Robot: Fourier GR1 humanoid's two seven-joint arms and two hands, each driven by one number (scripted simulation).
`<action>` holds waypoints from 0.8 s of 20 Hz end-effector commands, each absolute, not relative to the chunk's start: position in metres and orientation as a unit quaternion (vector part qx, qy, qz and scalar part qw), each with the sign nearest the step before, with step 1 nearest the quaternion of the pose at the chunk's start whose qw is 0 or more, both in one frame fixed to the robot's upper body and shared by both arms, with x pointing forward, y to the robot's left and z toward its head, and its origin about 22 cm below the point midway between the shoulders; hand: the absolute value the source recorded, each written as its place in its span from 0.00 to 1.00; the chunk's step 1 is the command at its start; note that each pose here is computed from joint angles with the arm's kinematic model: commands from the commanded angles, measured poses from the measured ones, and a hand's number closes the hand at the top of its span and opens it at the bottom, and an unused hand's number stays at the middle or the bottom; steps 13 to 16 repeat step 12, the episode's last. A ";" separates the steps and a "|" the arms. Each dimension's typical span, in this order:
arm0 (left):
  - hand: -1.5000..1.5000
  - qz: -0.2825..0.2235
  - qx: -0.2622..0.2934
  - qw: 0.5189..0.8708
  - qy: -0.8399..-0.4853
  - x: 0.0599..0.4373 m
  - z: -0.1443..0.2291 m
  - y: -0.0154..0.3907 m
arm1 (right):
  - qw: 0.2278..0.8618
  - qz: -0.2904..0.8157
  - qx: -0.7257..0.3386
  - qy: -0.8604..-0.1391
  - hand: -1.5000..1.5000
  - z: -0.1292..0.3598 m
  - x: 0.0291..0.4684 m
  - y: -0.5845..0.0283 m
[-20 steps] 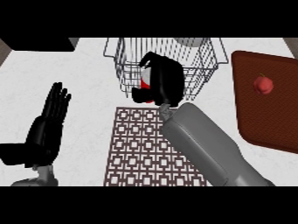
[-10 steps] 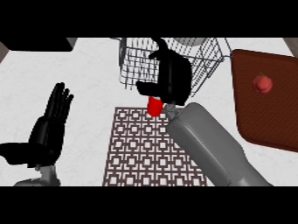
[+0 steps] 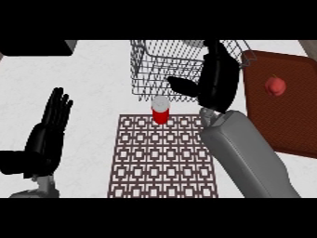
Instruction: Pick the can from the placemat and place it in the basket
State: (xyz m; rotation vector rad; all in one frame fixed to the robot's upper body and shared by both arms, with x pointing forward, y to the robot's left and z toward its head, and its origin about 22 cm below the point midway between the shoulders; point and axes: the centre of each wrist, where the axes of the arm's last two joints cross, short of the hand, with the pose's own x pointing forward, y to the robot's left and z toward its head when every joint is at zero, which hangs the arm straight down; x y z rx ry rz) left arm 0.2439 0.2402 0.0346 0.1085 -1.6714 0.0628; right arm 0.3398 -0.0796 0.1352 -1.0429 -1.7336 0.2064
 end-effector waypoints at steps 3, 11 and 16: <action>0.50 0.025 0.051 0.666 -0.743 0.239 0.028 0.249 | 0.549 0.006 -0.437 -0.712 0.00 0.145 0.303 -0.133; 0.50 0.031 0.049 0.669 -0.741 0.235 0.029 0.242 | 0.547 0.018 -0.377 -0.747 0.00 0.173 0.260 -0.206; 0.50 0.031 0.039 0.667 -0.743 0.247 0.033 0.241 | 0.551 0.015 -0.366 -0.750 0.00 0.187 0.268 -0.205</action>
